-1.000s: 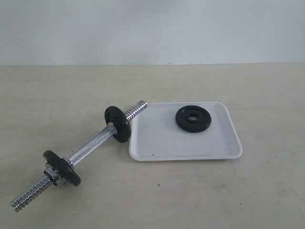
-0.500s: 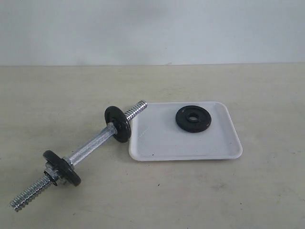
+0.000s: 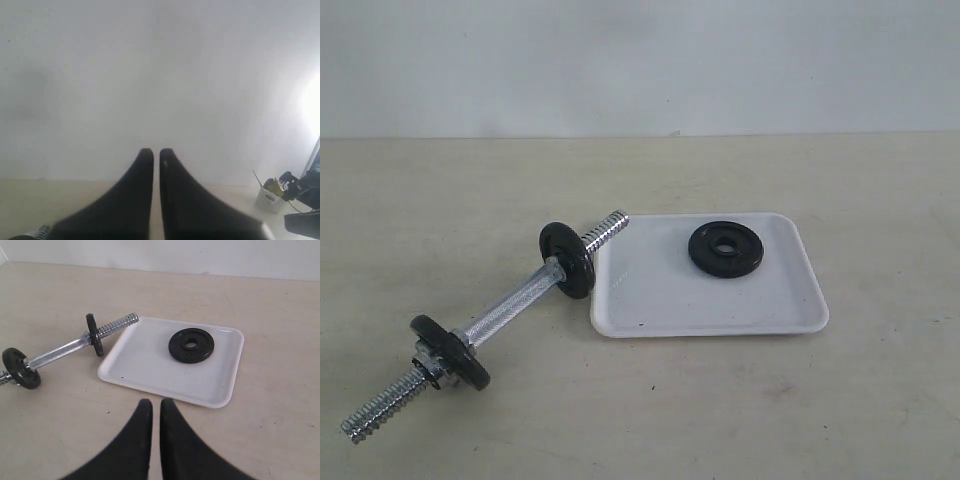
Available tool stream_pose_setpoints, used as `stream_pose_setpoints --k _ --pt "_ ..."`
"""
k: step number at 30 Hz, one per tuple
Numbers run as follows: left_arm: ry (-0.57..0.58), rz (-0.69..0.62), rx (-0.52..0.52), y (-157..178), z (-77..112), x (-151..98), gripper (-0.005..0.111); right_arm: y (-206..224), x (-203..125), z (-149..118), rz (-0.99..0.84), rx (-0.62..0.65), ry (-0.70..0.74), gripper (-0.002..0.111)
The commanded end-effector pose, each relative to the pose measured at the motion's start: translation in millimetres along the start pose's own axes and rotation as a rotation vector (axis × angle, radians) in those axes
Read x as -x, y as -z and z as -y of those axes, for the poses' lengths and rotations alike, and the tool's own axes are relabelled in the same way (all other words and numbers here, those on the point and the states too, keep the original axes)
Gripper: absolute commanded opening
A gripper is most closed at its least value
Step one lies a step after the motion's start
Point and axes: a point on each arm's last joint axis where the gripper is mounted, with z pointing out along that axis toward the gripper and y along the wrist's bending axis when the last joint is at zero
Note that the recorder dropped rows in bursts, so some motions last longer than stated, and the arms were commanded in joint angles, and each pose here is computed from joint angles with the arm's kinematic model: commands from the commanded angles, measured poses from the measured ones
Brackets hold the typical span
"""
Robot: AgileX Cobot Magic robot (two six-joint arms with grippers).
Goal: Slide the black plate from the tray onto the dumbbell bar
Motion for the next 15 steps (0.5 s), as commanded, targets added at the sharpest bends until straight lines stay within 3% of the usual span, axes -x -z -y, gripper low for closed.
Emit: stream_pose_setpoints --k 1,15 --pt "-0.001 0.016 0.003 -0.3 0.3 2.5 0.004 1.2 6.7 -1.1 0.06 0.009 -0.007 0.004" --pt "-0.004 0.016 0.01 -0.3 -0.3 2.5 0.004 2.0 14.4 -1.2 0.145 0.013 -0.032 0.004"
